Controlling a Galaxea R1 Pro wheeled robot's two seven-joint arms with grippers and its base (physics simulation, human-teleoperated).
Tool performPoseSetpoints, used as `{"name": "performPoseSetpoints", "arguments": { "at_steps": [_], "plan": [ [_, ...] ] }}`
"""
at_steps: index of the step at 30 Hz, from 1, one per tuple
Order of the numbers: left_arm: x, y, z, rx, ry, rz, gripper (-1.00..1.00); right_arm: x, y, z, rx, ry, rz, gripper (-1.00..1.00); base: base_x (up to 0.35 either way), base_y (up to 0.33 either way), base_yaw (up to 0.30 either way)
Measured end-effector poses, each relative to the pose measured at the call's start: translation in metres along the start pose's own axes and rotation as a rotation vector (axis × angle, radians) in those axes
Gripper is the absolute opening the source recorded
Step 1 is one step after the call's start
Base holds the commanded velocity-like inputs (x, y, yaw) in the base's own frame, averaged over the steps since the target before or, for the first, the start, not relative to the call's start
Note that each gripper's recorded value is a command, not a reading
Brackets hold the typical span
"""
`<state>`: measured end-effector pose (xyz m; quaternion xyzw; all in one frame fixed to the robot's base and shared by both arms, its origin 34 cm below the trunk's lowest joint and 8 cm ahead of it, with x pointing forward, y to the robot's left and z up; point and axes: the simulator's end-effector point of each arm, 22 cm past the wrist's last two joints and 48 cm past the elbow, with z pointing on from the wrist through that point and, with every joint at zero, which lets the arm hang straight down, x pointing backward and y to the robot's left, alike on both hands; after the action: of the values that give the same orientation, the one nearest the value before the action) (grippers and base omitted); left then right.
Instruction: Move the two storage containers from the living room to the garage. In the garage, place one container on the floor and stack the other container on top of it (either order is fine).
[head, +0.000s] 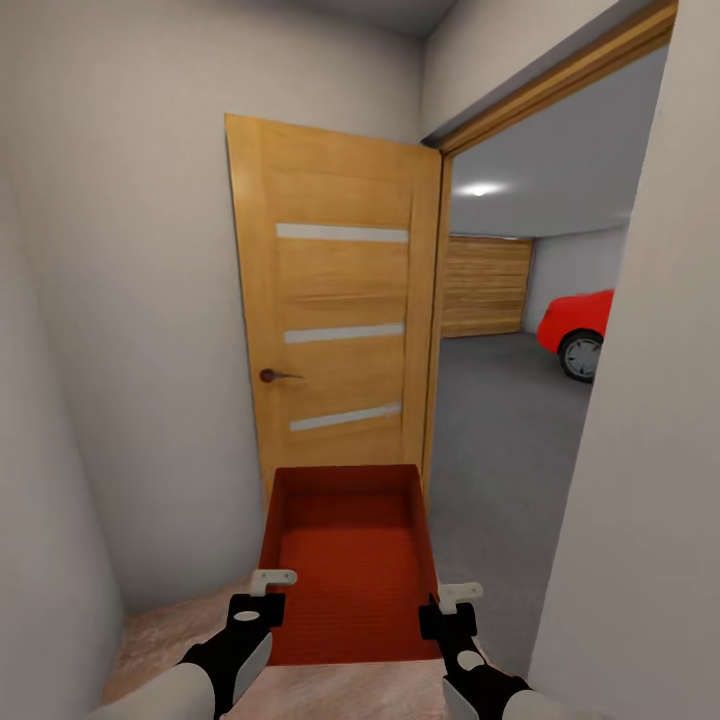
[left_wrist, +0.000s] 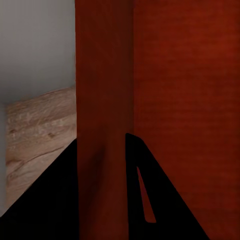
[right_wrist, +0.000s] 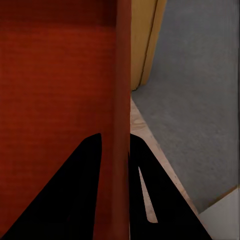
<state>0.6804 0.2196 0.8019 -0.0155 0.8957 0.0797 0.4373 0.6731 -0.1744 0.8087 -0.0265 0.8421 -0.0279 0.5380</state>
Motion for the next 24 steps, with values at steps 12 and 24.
{"name": "performPoseSetpoints", "arguments": {
  "at_steps": [12, 24],
  "plan": [
    [-0.0008, -0.0009, -0.0003, -0.001, -0.001, 0.002, -1.00, 0.0003, -0.0009, 0.0001, -0.001, 0.000, 0.004, -1.00, 0.300, 0.175, -0.273],
    [-0.0009, -0.0010, -0.0003, -0.001, -0.001, 0.002, -1.00, 0.0003, -0.0009, 0.0001, -0.001, 0.000, 0.004, -1.00, 0.294, 0.188, -0.277]
  ]
}}
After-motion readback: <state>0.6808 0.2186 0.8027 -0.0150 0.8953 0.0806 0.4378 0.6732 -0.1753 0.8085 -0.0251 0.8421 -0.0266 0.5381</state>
